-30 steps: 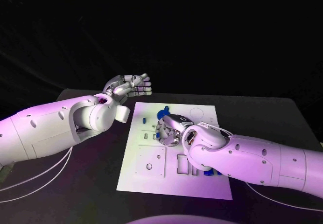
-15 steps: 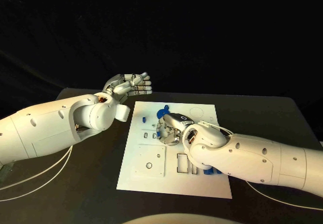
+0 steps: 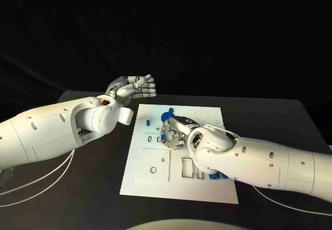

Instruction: Assemble the parts on the task board

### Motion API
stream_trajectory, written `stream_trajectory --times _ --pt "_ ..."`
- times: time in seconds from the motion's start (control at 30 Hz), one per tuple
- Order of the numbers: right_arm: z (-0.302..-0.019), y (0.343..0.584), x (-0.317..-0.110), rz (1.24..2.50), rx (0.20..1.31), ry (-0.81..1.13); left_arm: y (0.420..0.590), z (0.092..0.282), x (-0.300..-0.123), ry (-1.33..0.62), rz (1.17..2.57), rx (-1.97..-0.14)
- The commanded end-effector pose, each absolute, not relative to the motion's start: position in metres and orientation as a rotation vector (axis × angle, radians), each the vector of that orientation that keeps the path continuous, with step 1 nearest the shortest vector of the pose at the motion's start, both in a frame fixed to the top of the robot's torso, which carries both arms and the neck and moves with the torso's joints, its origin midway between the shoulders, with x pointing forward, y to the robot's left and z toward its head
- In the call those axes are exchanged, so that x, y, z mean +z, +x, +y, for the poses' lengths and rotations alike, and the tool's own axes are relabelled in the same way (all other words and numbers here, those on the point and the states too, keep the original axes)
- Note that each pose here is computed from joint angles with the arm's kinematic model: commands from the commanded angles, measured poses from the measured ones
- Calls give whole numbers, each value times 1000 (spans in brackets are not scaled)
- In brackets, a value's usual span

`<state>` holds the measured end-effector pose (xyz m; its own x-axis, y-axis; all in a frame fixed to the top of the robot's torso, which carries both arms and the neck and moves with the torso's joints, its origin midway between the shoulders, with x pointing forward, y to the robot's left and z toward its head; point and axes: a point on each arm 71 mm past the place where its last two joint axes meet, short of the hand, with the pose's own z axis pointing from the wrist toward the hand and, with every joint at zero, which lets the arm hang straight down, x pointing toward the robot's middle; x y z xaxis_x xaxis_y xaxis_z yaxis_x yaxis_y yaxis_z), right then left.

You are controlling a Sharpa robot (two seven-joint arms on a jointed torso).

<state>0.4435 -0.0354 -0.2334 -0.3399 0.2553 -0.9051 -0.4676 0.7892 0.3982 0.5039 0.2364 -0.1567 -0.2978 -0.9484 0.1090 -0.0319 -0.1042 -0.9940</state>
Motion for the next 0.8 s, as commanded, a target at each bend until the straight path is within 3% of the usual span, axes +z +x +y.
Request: stream_trajectory --times 0.03,0.8 --pt "-35 443 -234 1773 741 -185 504 233 -156 -1130 1398 -1530" --pt "-33 442 -233 1755 767 -173 504 234 -156 -1130 1400 -1530"
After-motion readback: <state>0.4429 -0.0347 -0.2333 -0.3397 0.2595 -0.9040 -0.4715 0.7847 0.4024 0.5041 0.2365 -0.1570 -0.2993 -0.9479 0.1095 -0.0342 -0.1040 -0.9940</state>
